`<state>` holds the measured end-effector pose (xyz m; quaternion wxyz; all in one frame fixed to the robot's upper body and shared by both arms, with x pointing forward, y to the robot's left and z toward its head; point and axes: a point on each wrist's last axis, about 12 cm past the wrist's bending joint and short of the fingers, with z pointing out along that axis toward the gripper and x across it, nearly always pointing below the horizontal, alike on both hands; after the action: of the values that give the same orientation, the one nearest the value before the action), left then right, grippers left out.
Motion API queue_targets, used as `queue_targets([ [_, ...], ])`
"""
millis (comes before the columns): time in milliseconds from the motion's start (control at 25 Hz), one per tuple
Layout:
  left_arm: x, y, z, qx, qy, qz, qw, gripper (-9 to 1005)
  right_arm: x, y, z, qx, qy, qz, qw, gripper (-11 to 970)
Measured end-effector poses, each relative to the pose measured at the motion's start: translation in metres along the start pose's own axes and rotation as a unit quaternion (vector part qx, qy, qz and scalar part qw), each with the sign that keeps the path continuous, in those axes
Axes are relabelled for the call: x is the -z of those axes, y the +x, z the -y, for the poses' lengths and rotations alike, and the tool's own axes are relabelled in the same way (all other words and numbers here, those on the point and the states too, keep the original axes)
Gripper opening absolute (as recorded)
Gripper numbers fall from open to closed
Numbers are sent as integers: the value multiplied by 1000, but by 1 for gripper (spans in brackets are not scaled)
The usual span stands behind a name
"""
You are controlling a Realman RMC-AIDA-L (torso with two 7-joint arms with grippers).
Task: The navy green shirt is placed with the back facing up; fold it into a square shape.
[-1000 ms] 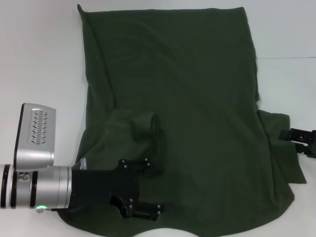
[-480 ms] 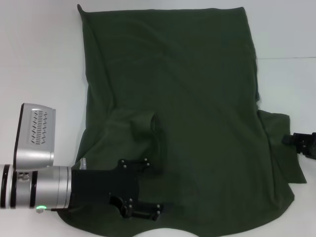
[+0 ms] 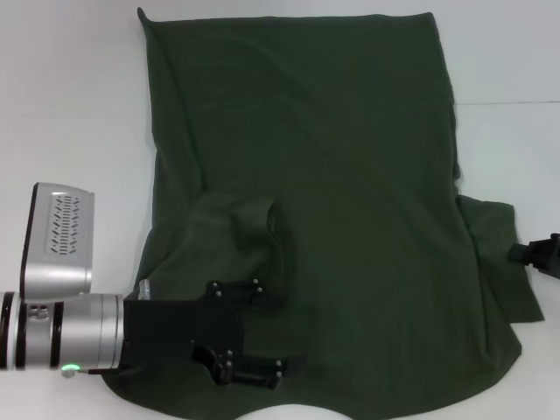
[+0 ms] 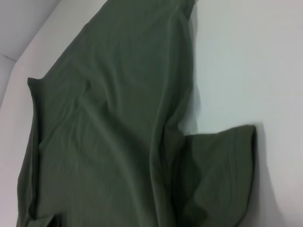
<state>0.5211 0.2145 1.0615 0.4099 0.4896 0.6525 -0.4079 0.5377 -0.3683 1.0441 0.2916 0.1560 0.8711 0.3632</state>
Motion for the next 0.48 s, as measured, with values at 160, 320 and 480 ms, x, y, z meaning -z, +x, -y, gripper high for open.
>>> queue_targets([
  [160,0,0,0,0,0,0,1000,873,3,0,3,-5,2,9,1000,80],
  [320,0,0,0,0,1,0,1000,874,7,-1,7,-8,4,17,1000,24],
  [480,0,0,0,3,1,1,1000,874,16,-5,12,-12,10,29,999,10],
])
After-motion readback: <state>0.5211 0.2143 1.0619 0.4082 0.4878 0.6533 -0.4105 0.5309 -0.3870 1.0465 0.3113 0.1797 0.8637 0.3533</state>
